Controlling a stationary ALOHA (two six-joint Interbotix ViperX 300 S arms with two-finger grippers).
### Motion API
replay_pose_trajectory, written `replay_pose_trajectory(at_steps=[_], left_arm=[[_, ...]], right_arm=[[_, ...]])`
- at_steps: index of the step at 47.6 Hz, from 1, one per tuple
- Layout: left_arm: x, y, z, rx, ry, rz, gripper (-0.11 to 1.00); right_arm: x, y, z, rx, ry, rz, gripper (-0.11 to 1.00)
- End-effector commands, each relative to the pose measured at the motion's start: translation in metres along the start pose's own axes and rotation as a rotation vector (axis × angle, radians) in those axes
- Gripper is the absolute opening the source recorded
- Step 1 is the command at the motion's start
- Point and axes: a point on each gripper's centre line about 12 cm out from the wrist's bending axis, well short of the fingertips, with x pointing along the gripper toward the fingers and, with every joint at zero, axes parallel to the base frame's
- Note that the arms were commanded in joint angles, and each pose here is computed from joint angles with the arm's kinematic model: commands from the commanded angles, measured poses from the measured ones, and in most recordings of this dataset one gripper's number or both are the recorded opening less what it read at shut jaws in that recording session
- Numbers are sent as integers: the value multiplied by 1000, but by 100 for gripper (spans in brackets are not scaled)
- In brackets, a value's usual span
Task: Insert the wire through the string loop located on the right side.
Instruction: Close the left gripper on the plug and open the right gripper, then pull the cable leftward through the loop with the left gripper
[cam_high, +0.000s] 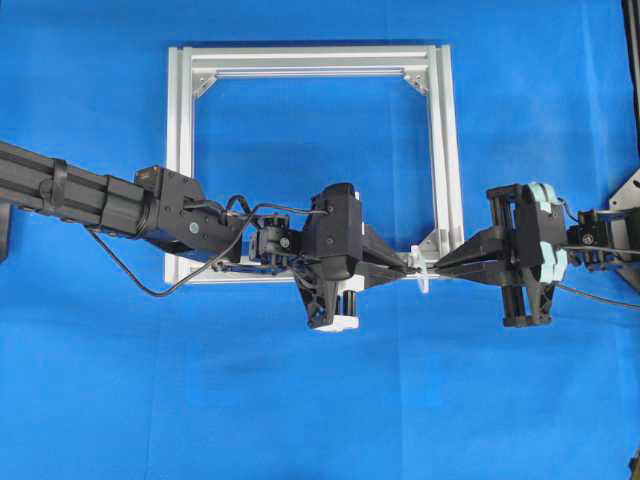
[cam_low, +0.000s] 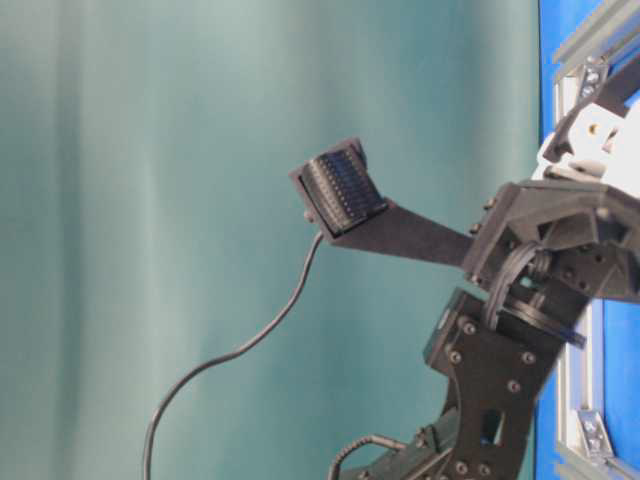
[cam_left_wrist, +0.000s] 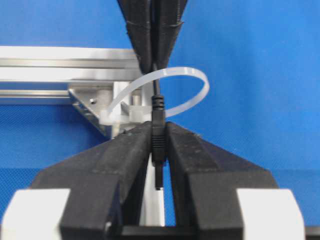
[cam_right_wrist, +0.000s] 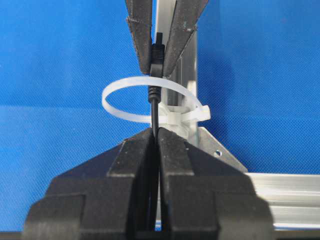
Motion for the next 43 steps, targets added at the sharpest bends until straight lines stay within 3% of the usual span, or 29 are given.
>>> replay_pose_trajectory(at_steps=[1,6,15,19,31,43], left_arm=[[-1,-1,14,0,-35,-2,8],[-1,-1,14,0,-35,-4,8],[-2,-1,14,0,-34,-2,8],[-2,-1,14,1,-35,-3,8],[-17,-1,16,3,-29,-4,8],[-64,-7,9,9,-5,-19,8]], right_arm=[[2,2,8,5,-28,5,4],[2,2,9,10,-28,5,24],[2,2,9,13,-30,4,79],[2,2,9,12,-32,3,96],[2,2,9,11,-30,4,94],[2,1,8,10,-27,2,94]])
